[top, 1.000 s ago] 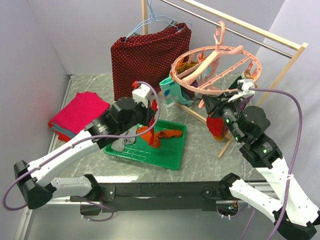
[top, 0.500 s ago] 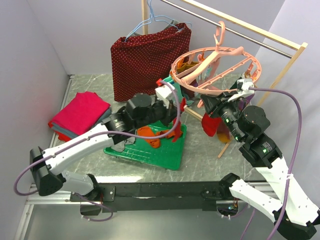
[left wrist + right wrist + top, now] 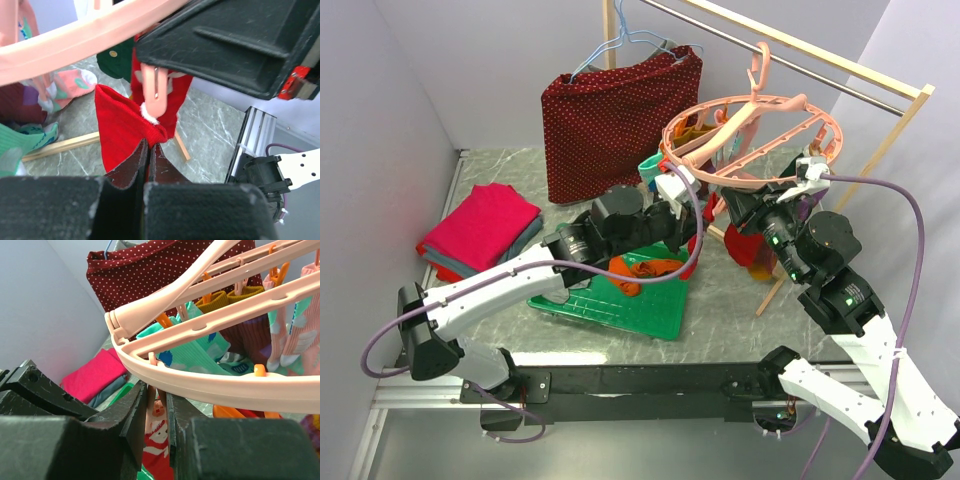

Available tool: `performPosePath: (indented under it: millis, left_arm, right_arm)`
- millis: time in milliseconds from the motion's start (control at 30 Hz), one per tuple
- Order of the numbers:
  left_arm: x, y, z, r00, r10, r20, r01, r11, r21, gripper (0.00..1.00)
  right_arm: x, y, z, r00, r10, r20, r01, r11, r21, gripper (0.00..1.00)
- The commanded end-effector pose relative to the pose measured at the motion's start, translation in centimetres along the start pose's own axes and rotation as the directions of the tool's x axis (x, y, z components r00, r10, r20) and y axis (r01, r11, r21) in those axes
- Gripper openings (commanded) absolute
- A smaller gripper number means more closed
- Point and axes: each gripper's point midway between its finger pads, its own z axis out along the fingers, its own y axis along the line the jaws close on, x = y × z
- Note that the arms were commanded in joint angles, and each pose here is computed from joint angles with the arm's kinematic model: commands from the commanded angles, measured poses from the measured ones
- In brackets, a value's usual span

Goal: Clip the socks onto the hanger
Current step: Clamp the sock onto the hanger.

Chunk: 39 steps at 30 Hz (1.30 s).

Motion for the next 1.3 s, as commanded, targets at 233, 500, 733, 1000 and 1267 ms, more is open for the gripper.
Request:
performPosePath:
  millis: [233,500,733,1000,1267]
  left_arm:
    - [-3.3,-1.9,0.1,0.995,0.041,0.088,-0.045,0.998,0.037,0.01]
    - [-3.6,-2.1,-0.2,0.994,0.056,0.098,-0.058,0.998,0.017,0.01]
    - [-4.7,-2.1,-0.2,0.990,0.065,0.125,-0.067,0.998,0.012,0.01]
    - [-5.5,-2.9,0.3,0.988,0.069,0.140,-0.074,0.997,0.036,0.01]
    - [-4.7,-3.4,1.3,0.991,0.070,0.118,-0.075,0.997,0.037,0.01]
  right_arm:
    - [-2.4,0.0,-0.1,0.995,0.022,0.093,-0.023,1.000,0.011,0.12]
    - [-2.5,-0.4,-0.2,0.995,0.016,0.094,-0.019,0.999,0.031,0.12]
    - [-2.2,-0.4,-0.1,0.996,0.011,0.084,-0.013,0.999,0.034,0.12]
    - [-2.0,-0.3,0.2,0.997,0.016,0.077,-0.018,0.999,0.027,0.12]
    - [-2.0,-0.4,-0.2,0.997,0.018,0.081,-0.020,0.999,0.028,0.37]
